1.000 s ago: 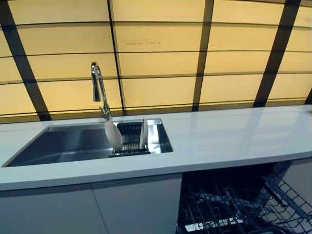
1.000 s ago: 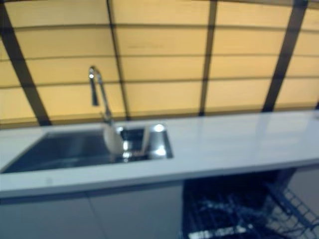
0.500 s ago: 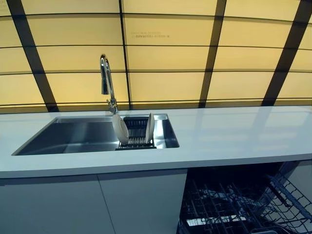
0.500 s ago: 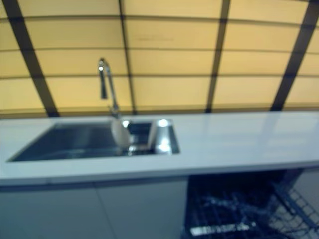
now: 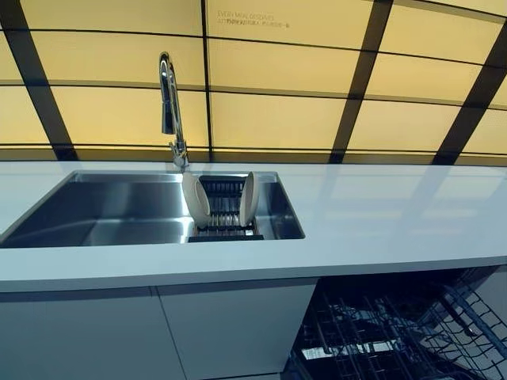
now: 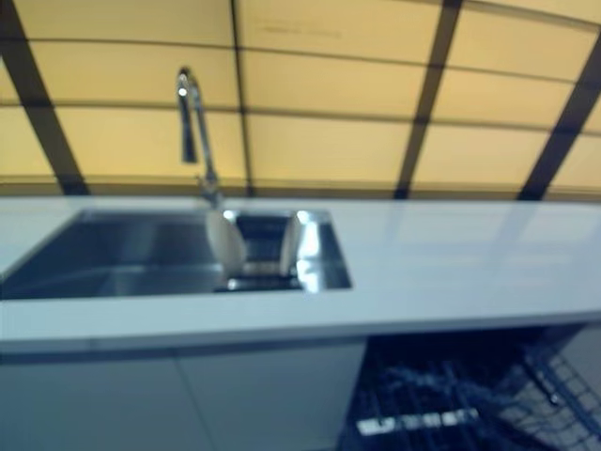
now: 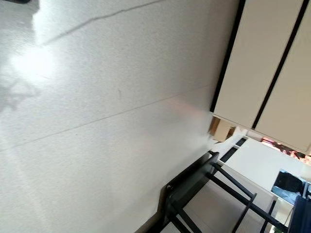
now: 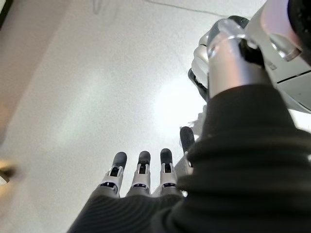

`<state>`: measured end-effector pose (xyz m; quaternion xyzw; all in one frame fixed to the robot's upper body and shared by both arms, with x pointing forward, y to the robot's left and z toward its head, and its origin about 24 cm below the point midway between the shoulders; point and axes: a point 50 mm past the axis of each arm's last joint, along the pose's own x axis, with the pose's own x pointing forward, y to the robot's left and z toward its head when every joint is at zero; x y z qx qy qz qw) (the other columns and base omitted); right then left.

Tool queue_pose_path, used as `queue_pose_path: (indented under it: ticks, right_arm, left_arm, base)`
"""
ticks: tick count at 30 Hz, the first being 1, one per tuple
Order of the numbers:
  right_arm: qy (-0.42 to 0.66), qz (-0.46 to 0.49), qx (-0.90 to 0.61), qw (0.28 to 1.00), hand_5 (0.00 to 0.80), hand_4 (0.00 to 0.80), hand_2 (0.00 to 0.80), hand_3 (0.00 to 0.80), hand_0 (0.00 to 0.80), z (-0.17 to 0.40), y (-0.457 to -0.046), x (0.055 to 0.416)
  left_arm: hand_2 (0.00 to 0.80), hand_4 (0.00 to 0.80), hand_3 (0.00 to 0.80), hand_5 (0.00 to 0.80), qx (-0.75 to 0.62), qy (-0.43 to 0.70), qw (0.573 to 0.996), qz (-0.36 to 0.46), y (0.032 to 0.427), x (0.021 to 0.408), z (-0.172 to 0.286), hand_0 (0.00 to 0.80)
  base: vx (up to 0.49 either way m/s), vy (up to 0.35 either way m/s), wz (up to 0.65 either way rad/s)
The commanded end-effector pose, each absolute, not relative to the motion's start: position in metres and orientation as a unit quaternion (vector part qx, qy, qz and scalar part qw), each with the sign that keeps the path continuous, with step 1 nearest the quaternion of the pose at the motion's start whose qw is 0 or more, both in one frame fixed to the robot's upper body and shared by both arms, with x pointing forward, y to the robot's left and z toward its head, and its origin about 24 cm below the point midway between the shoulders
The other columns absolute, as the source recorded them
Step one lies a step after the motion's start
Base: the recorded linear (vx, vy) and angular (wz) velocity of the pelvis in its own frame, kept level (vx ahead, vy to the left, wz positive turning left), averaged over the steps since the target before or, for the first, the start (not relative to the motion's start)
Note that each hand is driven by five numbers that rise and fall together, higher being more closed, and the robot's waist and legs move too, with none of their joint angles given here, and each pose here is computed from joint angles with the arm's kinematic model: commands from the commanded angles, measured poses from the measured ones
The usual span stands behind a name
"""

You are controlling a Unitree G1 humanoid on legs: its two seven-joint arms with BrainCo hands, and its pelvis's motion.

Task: Take plates into dishwasher

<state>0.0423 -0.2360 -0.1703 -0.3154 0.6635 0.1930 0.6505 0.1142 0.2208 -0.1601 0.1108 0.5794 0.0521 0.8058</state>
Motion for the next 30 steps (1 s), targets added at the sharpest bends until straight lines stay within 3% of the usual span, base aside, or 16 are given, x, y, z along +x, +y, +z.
queue_pose_path:
  ticks: [1,5,9,17,24,30]
  right_arm:
    - [0.504,0.206,-0.328,0.772,0.0,0.0,0.0,0.0,0.0,-0.151,-0.186,0.153]
    - [0.548,0.174,-0.315,0.755,0.0,0.0,0.0,0.0,0.0,-0.158,-0.197,0.131]
    - [0.537,0.194,-0.321,0.755,0.0,0.0,0.0,0.0,0.0,-0.159,-0.197,0.129]
    - [0.444,0.244,-0.41,0.759,0.0,0.0,0.0,0.0,0.0,-0.144,-0.193,0.165]
    - [0.319,0.337,-0.475,0.748,0.0,0.0,0.0,0.0,0.0,-0.117,-0.178,0.203]
    - [0.159,0.454,-0.458,0.748,0.0,0.0,0.0,0.0,0.0,-0.027,-0.147,0.257]
  left_arm:
    - [0.0,0.0,0.0,0.0,0.173,0.561,0.809,0.008,0.217,0.138,-0.154,0.0]
    - [0.0,0.0,0.0,0.0,0.21,0.58,0.786,-0.035,0.22,0.13,-0.156,0.0]
    - [0.0,0.0,0.0,0.0,0.206,0.571,0.794,-0.042,0.223,0.136,-0.154,0.0]
    - [0.0,0.0,0.0,0.0,0.207,0.525,0.825,-0.036,0.211,0.161,-0.146,0.0]
    - [0.0,0.0,0.0,0.0,0.194,0.602,0.773,0.043,0.234,0.126,-0.154,0.0]
    - [0.0,0.0,0.0,0.0,0.173,0.631,0.753,0.066,0.246,0.115,-0.154,0.0]
  base:
    - [0.175,0.158,0.13]
    - [0.225,0.137,0.17]
    - [0.151,-0.12,0.65]
    - [0.037,-0.1,0.28]
    - [0.096,-0.06,-0.07]
    - [0.049,0.004,0.06]
